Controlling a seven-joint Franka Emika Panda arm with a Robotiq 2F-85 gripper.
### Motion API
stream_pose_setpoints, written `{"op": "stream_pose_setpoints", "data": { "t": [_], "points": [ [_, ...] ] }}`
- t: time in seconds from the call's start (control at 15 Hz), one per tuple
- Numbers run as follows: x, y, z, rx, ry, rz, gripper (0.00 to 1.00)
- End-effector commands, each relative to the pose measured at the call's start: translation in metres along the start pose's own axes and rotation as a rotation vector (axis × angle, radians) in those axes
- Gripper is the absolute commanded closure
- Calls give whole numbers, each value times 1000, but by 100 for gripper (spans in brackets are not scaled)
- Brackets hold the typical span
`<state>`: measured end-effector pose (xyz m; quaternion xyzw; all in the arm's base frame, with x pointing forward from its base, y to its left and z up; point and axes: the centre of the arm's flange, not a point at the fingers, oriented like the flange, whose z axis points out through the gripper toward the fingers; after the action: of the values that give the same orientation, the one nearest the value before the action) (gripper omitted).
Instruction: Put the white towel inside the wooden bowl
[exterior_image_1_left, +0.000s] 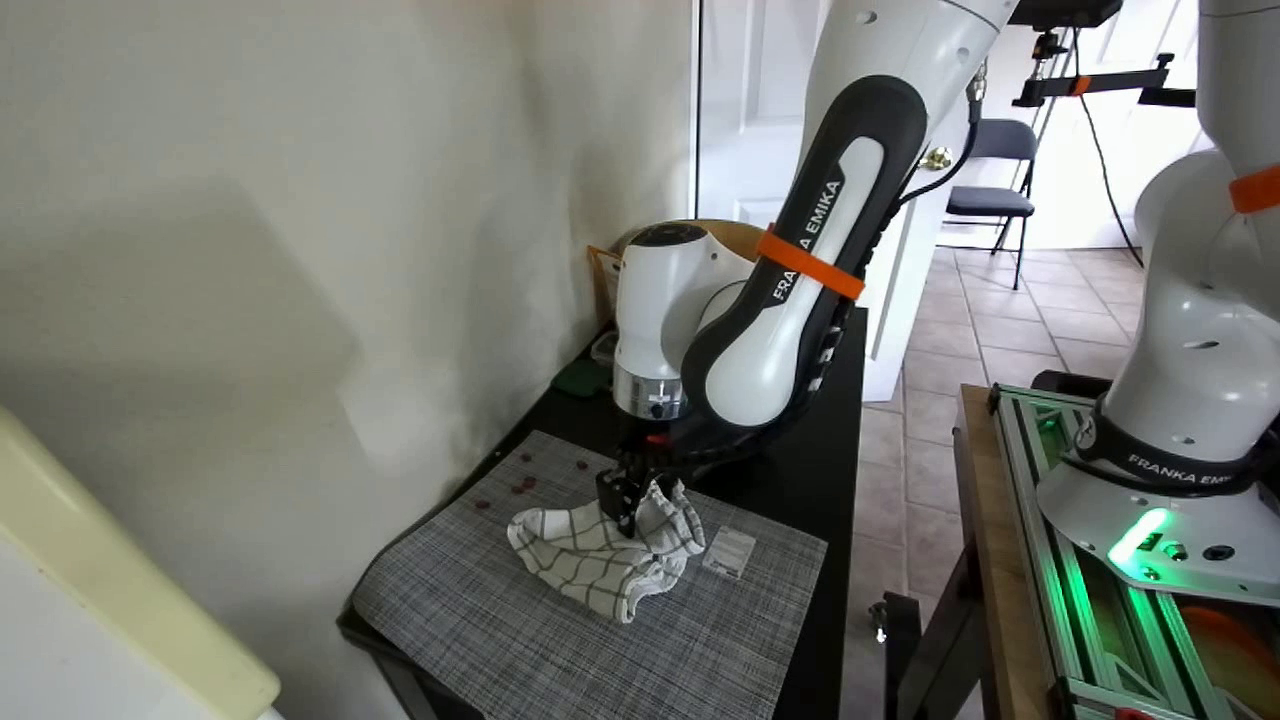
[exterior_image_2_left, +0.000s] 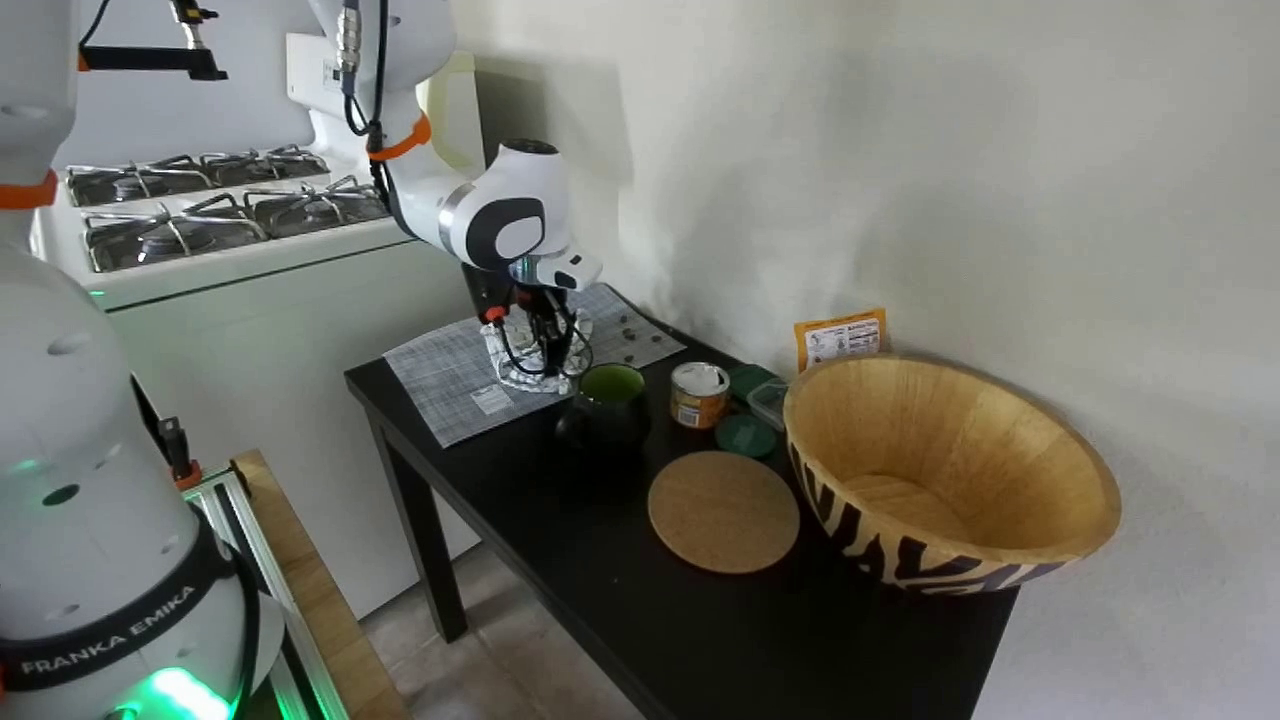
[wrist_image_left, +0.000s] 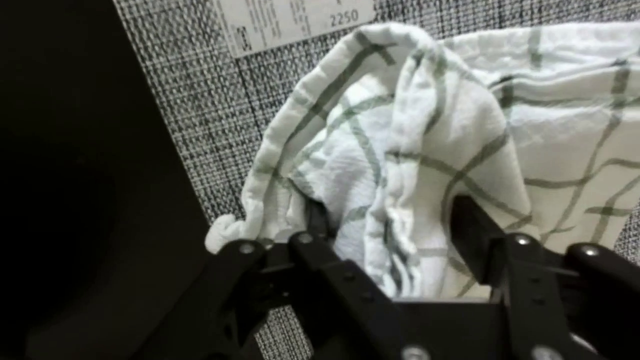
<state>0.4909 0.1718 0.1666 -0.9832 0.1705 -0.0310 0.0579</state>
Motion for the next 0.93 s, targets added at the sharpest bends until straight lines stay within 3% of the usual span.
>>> {"op": "stream_pose_setpoints", "data": {
  "t": [0.0, 0.33, 0.67, 0.87],
  "points": [
    [4, -8, 12, -15, 19, 0, 65],
    [4, -13, 7, -11, 8, -18, 99],
    [-5, -7, -43, -23, 70, -73, 96],
    [-12, 7, -91, -34, 133, -121, 96]
  ]
}}
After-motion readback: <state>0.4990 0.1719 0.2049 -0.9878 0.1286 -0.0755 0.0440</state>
